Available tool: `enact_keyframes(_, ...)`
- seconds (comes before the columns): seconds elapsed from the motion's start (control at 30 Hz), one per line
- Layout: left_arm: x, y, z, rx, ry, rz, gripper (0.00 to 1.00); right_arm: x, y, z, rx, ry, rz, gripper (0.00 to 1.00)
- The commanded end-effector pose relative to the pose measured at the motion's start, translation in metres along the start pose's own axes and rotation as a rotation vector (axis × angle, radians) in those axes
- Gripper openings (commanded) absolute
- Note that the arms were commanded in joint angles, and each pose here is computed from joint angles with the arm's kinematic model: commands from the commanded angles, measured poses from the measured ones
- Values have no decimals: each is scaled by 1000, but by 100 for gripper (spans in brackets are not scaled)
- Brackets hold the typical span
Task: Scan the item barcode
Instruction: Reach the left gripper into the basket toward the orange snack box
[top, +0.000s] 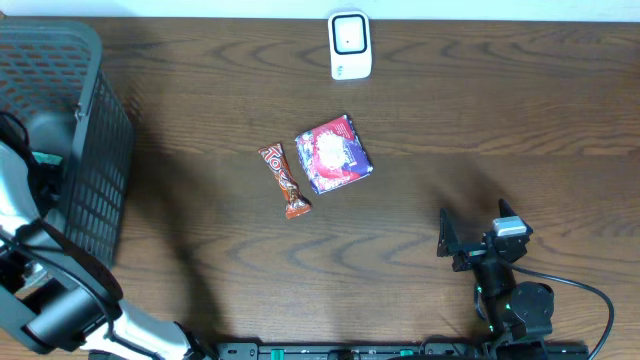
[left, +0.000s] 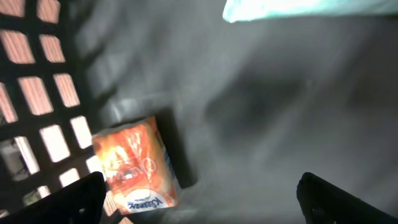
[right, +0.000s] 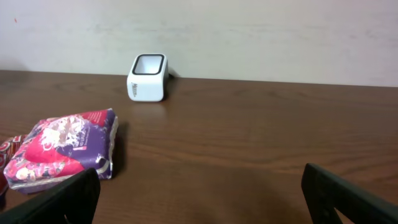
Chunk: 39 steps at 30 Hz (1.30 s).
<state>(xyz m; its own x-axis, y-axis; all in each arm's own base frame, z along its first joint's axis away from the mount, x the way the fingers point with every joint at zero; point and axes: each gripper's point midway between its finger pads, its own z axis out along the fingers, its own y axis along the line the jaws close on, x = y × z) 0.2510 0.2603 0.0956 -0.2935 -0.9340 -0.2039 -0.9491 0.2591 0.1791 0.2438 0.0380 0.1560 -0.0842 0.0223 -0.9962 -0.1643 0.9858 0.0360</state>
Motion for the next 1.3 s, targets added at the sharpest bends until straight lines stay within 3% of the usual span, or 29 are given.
enact_keyframes(0.0,16,4,17,-32,61,-16,98,1,0,0,2,1,-12,99)
enact_keyframes(0.5,36,43,67,-107,124,-79,100,1,0,0,2,1,-12,99)
enact_keyframes(0.7,43,50,74,-84,173,-108,71,1,0,0,2,1,-12,99)
enact_keyframes(0.83,46,44,73,-52,192,-104,14,1,0,0,2,1,-12,99)
enact_keyframes(0.87,47,42,73,-41,198,-105,8,1,0,0,2,1,-12,99)
enact_keyframes(1.07,48,24,64,71,232,-68,7,1,0,0,2,1,-12,99)
enact_keyframes(1.27,23,-21,0,397,176,-71,7,1,0,0,2,1,-12,99)
